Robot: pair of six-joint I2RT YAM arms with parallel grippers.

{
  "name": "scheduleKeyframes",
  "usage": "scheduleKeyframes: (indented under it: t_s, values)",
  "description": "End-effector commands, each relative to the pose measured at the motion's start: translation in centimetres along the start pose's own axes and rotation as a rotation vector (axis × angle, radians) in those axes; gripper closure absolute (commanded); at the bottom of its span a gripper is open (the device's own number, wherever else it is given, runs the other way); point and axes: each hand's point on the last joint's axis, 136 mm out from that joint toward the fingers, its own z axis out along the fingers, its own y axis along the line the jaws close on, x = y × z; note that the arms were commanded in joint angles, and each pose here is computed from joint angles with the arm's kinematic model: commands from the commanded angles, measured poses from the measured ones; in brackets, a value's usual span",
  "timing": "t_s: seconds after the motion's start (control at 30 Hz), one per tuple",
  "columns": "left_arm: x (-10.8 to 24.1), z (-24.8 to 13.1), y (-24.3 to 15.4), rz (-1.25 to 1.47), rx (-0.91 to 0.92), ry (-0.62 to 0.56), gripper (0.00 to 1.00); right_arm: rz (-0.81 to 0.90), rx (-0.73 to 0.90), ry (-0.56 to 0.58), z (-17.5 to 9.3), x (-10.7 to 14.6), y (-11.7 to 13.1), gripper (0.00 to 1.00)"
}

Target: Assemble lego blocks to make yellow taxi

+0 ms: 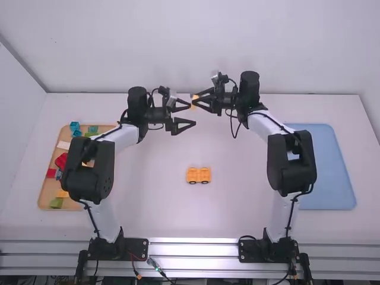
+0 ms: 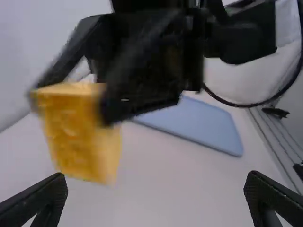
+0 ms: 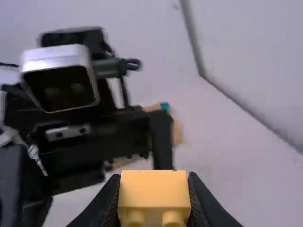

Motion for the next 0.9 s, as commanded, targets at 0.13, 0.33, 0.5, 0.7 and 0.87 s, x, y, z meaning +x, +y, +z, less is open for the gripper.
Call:
scheduleKeyframes:
  t_s: [0.13,0.33,0.5,0.7,0.87]
  values:
    - [3.4,-0.4,2.4,0.028,-0.139,0.113,0.01,-0.180,0.699,0.418,-6.3,2.7,-4.6,0.92]
    - [4.9,-1.2,4.7,-0.017,-0.286,0.178,0.01,-0.238,0.585,1.063,-10.2,12.7,1.6,0.92]
    - [4.8,-1.2,4.7,-0.009,-0.289,0.174,0.01,-0.210,0.312,1.317,-11.0,18.0,6.5,0.93]
    - [4.9,-1.2,4.7,-0.017,-0.289,0.178,0.01,-0.153,0.268,1.459,-11.7,21.2,6.8,0.99]
    - [4.9,-1.8,5.1,-0.020,-0.306,0.176,0.01,-0.094,0.291,1.436,-11.2,22.9,6.9,1.00]
